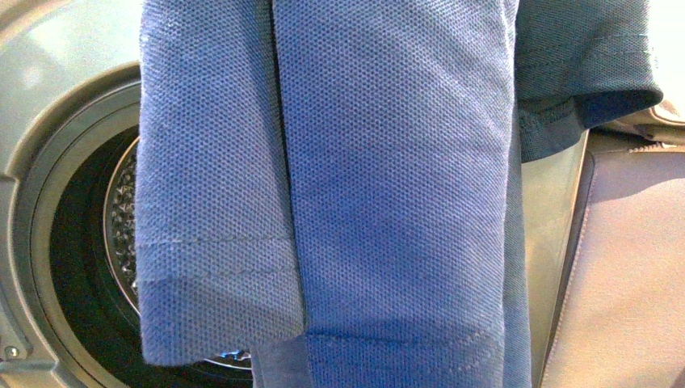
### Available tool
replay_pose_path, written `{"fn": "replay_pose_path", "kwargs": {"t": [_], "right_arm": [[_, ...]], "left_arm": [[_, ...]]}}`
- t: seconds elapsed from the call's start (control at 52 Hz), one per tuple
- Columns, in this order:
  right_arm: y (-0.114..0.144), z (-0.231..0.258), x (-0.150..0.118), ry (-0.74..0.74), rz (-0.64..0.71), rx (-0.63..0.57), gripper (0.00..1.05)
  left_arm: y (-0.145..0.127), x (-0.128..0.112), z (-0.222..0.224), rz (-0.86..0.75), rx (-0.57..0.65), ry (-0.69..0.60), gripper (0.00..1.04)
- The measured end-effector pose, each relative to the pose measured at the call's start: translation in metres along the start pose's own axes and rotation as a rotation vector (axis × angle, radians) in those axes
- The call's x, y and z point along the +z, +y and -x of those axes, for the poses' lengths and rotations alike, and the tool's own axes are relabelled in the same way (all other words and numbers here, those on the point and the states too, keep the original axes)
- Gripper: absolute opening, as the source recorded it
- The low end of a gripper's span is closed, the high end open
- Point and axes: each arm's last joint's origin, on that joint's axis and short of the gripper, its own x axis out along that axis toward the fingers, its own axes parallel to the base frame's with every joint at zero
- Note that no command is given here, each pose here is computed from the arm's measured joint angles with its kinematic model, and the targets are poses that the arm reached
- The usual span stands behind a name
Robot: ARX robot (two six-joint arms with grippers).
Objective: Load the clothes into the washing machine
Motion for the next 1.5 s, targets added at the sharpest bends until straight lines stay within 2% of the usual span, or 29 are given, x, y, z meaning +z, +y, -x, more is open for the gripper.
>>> {"fn": "replay_pose_path", "kwargs": {"t": [0.173,0.327,0.904,1.232,1.501], "right_arm": [[0.0,0.0,0.0,0.0,0.0,0.0,0.04],[0.0,0.0,0.0,0.0,0.0,0.0,0.04],[0.0,0.0,0.0,0.0,-0.001,0.0,0.04],[0.0,0.0,0.0,0.0,-0.001,0.0,0.04],[0.0,0.0,0.0,0.0,-0.001,0.0,0.04]], "left_arm": [[0.011,0.013,-0.025,-0.024,-0.128,-0.016,0.98],[0.018,0.016,-0.05,0.006,-0.179,-0.001,0.98],[-0.002,0.055,-0.102,-0.038,-0.33,-0.025,0.98],[-0.01,0.07,-0.107,-0.052,-0.522,-0.071,0.98],[0.003,0.07,-0.087,-0.089,-0.554,-0.07,0.98]]}}
